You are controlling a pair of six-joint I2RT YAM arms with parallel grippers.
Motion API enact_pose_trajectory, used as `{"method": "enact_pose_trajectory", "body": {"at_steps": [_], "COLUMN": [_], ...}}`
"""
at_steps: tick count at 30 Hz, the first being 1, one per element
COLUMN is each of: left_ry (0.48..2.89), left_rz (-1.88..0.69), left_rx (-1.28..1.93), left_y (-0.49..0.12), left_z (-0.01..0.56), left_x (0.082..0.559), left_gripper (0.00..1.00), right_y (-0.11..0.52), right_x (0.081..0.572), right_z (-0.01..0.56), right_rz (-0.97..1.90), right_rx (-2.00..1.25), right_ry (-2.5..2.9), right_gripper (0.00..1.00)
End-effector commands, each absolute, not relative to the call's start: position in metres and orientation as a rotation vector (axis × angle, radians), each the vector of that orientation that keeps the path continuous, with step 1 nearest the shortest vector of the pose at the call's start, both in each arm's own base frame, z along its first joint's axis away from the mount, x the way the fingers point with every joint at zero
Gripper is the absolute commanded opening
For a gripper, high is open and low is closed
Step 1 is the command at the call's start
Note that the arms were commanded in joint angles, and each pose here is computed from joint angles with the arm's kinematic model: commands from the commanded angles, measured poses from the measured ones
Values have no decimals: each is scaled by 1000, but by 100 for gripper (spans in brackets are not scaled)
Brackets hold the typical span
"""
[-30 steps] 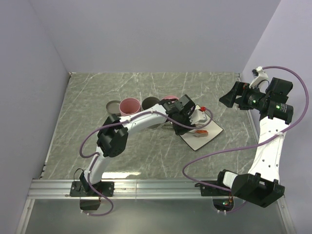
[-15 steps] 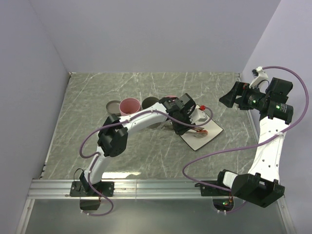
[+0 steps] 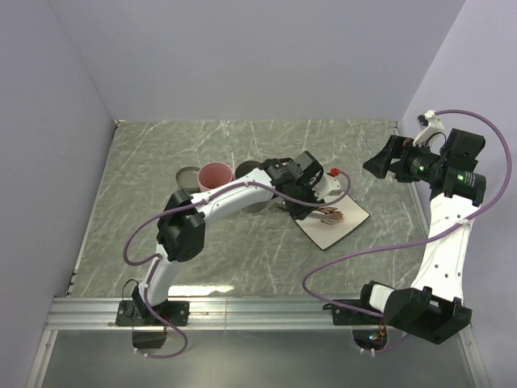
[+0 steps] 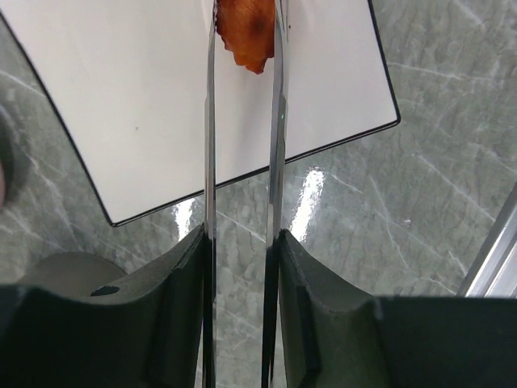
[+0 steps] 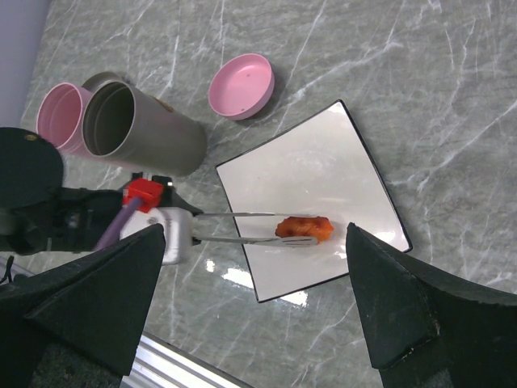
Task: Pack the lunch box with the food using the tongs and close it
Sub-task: Pick up the fake food from the plate.
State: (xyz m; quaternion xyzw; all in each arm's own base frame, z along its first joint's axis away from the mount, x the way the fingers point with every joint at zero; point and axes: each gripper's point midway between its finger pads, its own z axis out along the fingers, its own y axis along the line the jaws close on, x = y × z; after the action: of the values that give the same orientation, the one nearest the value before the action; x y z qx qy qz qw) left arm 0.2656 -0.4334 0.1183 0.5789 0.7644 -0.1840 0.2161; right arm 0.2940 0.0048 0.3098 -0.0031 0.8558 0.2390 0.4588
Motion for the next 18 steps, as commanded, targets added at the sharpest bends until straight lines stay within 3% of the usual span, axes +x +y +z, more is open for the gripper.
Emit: {"method": "enact_pose_trajectory", "body": {"at_steps": [1, 18], "left_ry": [2006, 1984], "left_rz": [-553, -606], "left_rx": [1497, 1385], "left_y": [-437, -390], "left_z": [180, 260], "left_x": [270, 273], "left_gripper": [25, 22], "right_y": [5, 6], "right_x": [293, 293], "right_z": [322, 324], "right_rz": [575, 585], "right_rx": [-36, -42], "right_ry": [2064, 2067], "right_gripper": [100, 100]}}
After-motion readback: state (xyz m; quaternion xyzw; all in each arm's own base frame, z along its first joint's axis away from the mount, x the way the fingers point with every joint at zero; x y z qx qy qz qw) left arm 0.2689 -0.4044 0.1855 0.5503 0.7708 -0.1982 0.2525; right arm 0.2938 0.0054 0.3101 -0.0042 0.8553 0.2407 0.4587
